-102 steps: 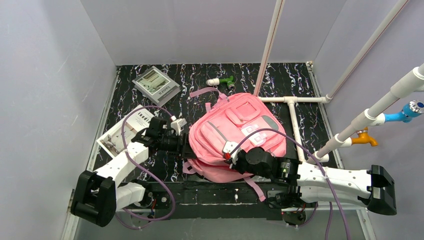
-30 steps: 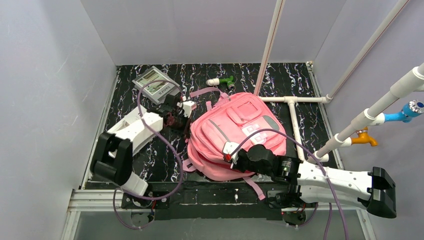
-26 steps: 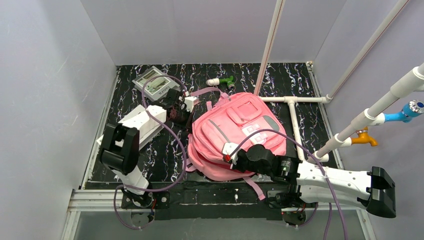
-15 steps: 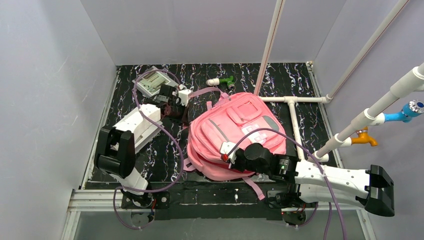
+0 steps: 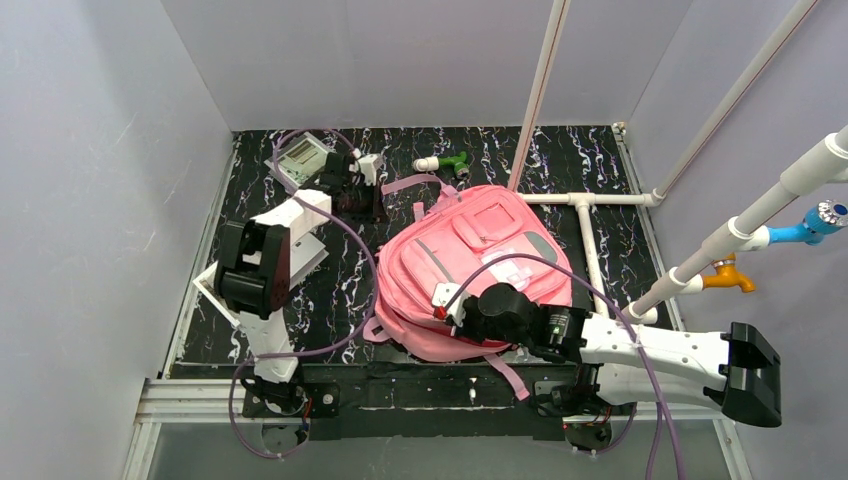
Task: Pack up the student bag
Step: Unzip the student bag at the center of the board.
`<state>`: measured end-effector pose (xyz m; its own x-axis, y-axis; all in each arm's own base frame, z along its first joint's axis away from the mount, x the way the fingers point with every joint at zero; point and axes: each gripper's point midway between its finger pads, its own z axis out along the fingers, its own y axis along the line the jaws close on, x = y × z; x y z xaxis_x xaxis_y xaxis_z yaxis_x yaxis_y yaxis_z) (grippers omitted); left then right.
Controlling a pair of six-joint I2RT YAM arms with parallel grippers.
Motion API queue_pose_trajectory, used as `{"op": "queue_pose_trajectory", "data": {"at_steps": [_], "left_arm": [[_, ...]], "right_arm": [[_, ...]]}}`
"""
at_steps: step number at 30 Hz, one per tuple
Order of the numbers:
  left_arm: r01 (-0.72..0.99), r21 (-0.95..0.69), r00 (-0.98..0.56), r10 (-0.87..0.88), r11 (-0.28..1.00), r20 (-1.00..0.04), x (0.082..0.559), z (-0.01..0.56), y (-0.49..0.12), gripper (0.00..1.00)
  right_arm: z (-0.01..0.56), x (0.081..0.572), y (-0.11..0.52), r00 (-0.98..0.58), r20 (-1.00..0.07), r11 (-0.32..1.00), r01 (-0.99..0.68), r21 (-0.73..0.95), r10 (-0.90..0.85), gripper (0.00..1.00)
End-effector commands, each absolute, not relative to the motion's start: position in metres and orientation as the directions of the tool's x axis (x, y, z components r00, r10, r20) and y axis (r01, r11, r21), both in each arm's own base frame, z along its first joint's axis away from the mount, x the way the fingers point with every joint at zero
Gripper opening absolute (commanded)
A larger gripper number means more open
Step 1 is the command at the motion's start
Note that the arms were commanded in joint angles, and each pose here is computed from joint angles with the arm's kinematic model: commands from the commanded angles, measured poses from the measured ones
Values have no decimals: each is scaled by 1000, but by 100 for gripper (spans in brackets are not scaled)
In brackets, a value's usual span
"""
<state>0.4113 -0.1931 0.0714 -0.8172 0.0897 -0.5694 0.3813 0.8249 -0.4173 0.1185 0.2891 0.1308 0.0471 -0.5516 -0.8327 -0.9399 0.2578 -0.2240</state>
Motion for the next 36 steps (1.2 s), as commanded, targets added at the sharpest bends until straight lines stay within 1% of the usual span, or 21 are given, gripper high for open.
{"op": "queue_pose_trajectory", "data": {"at_steps": [1, 2, 4, 6, 10, 12, 13, 17, 18, 19, 22, 24, 26, 27, 28, 29, 31, 33, 36], "left_arm": [[308, -464, -826, -10, 831, -564, 388, 113, -183, 0], [261, -475, -845, -39, 841, -534, 380, 116, -178, 0], [226, -509, -862, -73, 831, -502, 359, 132, -176, 10], [173, -558, -873, -136, 812, -469, 335, 144, -175, 20], [128, -677, -866, -251, 724, -432, 294, 183, -182, 37], [77, -726, -858, -325, 683, -398, 278, 204, -182, 56], [54, -742, -856, -352, 669, -380, 270, 209, -181, 59], [-42, -808, -835, -465, 587, -295, 249, 226, -180, 61], [-64, -827, -830, -490, 558, -266, 246, 228, -181, 63], [-88, -846, -826, -513, 525, -232, 243, 230, -183, 67], [-129, -895, -829, -541, 426, -138, 241, 232, -193, 71], [-168, -911, -839, -540, 375, -67, 242, 227, -199, 72], [-183, -918, -842, -538, 352, -39, 243, 225, -202, 71], [-171, -917, -838, -543, 360, -57, 245, 225, -201, 70], [-158, -905, -825, -556, 394, -98, 248, 226, -196, 70], [-122, -878, -814, -553, 463, -179, 249, 226, -188, 71], [-98, -799, -781, -544, 594, -308, 252, 228, -169, 73], [-95, -687, -764, -495, 721, -413, 256, 226, -146, 77], [-168, -485, -762, -425, 859, -489, 261, 215, -104, 79]], "right_arm": [[173, 126, 309, 20, -890, 329, -925, -189, -455, 1], [173, 128, 310, 10, -891, 343, -921, -185, -453, 1], [181, 132, 310, -14, -901, 380, -910, -169, -433, 1], [192, 138, 309, -64, -922, 447, -886, -124, -383, 1], [219, 150, 314, -144, -954, 561, -827, -29, -261, 1], [234, 157, 317, -174, -964, 609, -793, 15, -203, 1], [249, 161, 321, -171, -975, 622, -782, 46, -142, 1], [290, 172, 324, -145, -989, 666, -738, 107, -2, 1], [299, 174, 323, -130, -991, 673, -731, 113, 25, 1], [305, 177, 321, -116, -992, 680, -724, 116, 46, 1], [313, 181, 321, -86, -994, 689, -716, 109, 67, 1], [315, 181, 322, -79, -994, 685, -721, 108, 74, 1], [316, 181, 322, -75, -993, 685, -720, 114, 86, 1], [316, 182, 321, -74, -993, 689, -716, 117, 91, 1], [314, 183, 320, -77, -993, 695, -709, 117, 90, 1], [312, 185, 319, -78, -993, 704, -701, 115, 84, 1], [305, 188, 315, -87, -994, 723, -682, 109, 69, 1], [297, 191, 311, -97, -994, 744, -661, 101, 48, 1], [280, 190, 313, -116, -993, 739, -671, 58, -28, 1]]}}
